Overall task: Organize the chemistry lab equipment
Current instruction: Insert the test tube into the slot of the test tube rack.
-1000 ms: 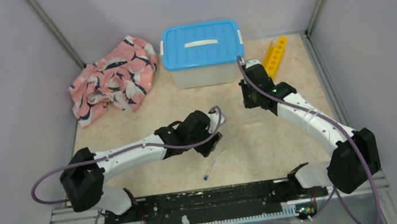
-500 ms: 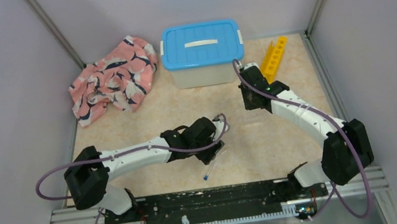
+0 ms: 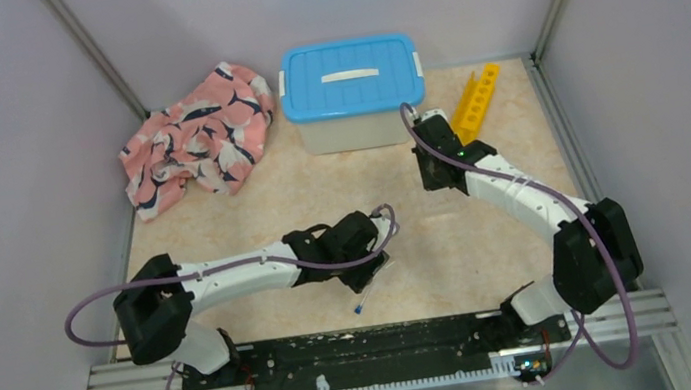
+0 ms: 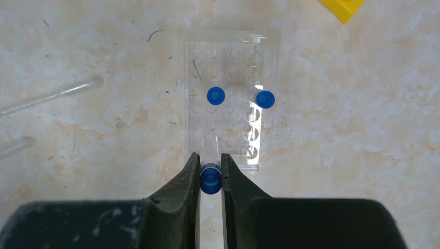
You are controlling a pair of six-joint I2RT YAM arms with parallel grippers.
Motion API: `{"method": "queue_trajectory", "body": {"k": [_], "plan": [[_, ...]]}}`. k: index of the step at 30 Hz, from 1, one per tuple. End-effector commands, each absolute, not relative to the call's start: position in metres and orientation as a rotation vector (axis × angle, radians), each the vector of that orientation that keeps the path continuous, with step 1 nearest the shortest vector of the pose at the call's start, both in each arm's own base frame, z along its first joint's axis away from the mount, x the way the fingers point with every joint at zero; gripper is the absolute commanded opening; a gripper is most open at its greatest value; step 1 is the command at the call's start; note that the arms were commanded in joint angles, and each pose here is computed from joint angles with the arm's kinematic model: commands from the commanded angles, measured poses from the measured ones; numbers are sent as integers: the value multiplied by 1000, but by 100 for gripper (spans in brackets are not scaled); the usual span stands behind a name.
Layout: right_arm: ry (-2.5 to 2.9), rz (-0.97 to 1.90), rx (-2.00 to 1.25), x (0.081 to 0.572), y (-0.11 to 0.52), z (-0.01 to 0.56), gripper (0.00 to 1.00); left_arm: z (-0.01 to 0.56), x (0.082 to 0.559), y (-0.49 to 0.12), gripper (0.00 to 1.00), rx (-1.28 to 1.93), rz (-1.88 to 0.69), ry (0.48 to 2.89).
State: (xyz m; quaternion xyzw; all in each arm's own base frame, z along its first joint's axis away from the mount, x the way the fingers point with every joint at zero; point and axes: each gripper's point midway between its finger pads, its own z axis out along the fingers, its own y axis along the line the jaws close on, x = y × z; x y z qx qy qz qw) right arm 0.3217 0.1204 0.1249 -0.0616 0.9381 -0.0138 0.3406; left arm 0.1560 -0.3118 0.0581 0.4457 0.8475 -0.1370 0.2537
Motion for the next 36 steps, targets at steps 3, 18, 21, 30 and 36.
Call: {"method": "queue_trajectory", "body": {"k": [3, 18, 21, 30, 36], "plan": [[2417, -46, -162, 330, 124, 123, 1, 49, 149, -307, 59, 1213, -341, 2340], [2448, -63, -159, 331, 123, 105, 1, 47, 143, -301, 59, 1203, -322, 2361], [2452, -63, -156, 332, 123, 103, 2, 45, 142, -301, 59, 1206, -320, 2365], [2475, -60, -157, 332, 123, 94, 2, 41, 137, -300, 58, 1218, -317, 2378], [2484, -60, -155, 333, 123, 89, 2, 38, 134, -299, 57, 1222, -309, 2387]]}}
